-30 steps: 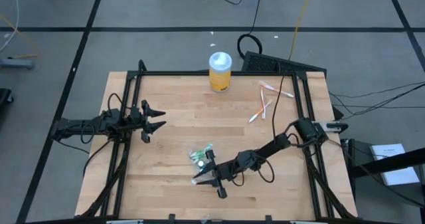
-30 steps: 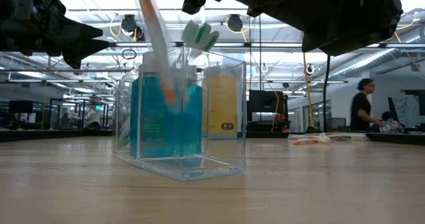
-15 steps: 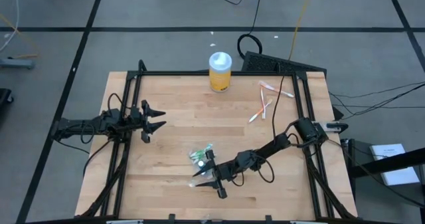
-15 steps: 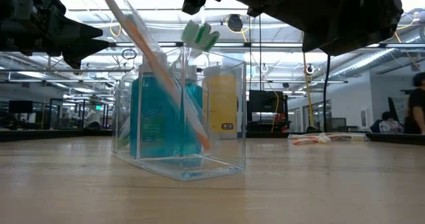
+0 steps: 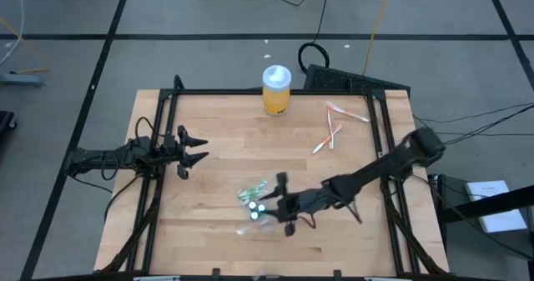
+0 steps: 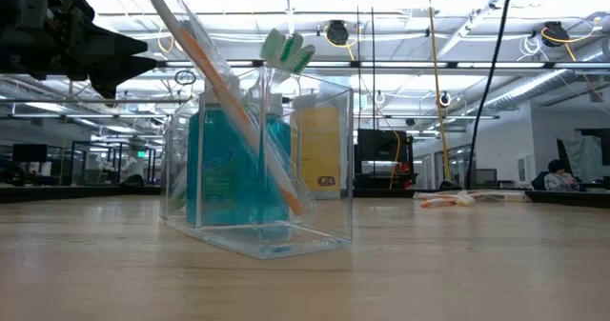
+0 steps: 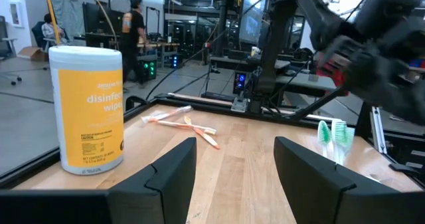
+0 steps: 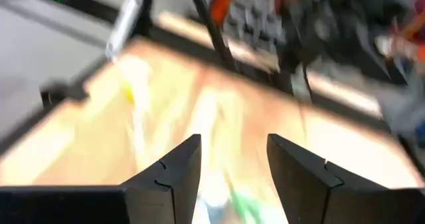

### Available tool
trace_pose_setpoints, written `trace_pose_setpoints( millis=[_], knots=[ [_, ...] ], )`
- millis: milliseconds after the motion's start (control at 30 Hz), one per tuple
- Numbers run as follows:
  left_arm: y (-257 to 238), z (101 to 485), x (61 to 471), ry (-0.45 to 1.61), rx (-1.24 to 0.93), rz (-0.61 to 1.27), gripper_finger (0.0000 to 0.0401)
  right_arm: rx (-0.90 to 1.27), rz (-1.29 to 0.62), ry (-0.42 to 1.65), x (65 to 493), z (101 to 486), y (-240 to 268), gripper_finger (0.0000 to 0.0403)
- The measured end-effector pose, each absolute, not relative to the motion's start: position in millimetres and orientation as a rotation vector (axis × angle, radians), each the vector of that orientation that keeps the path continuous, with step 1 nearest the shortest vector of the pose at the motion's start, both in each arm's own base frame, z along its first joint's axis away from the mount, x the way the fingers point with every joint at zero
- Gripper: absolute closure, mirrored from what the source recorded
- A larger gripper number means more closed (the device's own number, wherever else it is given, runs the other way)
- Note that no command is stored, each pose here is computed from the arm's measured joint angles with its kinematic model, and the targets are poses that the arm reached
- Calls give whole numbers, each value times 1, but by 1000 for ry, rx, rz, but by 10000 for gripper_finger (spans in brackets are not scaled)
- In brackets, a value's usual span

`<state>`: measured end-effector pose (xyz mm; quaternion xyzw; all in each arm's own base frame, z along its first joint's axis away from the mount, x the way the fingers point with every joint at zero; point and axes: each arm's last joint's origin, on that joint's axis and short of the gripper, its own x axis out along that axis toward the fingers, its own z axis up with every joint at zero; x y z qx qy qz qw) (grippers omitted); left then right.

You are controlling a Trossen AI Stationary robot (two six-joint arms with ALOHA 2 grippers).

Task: Pick & Place toothbrushing station
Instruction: Put the orange toothbrush into the transparent organizer

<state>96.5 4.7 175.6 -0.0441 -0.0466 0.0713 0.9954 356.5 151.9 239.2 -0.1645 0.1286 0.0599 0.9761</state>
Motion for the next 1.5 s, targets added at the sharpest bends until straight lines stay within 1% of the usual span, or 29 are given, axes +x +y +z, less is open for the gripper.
trace_pose_setpoints(
  millis=[133, 200, 300, 433, 533, 633, 700, 767, 900, 1000, 1100, 1233, 1500],
  knots=[
    [5, 176, 97, -93, -88, 143, 192, -284, 42, 429, 328, 252, 136, 236],
    [5, 176, 97, -93, -88, 142, 192, -256, -25, 466, 313, 252, 127, 236],
    [5, 176, 97, -93, -88, 143, 192, -209, -193, 490, 286, 250, 112, 236],
    [5, 176, 97, -93, -88, 143, 192, -112, -438, 458, 251, 247, 83, 232],
    [5, 176, 97, -93, -88, 142, 192, -18, -514, 455, 236, 238, 59, 216],
    [5, 176, 97, -93, -88, 143, 192, 73, -572, 518, 229, 219, 29, 191],
    [5, 176, 97, -93, -88, 142, 192, 128, -647, 595, 225, 205, 5, 175],
    [5, 176, 97, -93, -88, 143, 192, 211, -774, 656, 218, 196, -21, 163],
    [5, 176, 97, -93, -89, 143, 192, 409, -1019, 745, 197, 186, -68, 157],
    [5, 176, 97, -93, -89, 143, 192, 518, -1116, 749, 185, 184, -94, 158],
    [5, 176, 97, -93, -88, 143, 192, 595, -1163, 762, 175, 181, -113, 163],
    [5, 176, 97, -93, -88, 143, 192, 714, -1165, 824, 165, 173, -126, 164],
    [5, 176, 97, -93, -88, 143, 192, 789, -1141, 883, 169, 156, -137, 165]
  ],
)
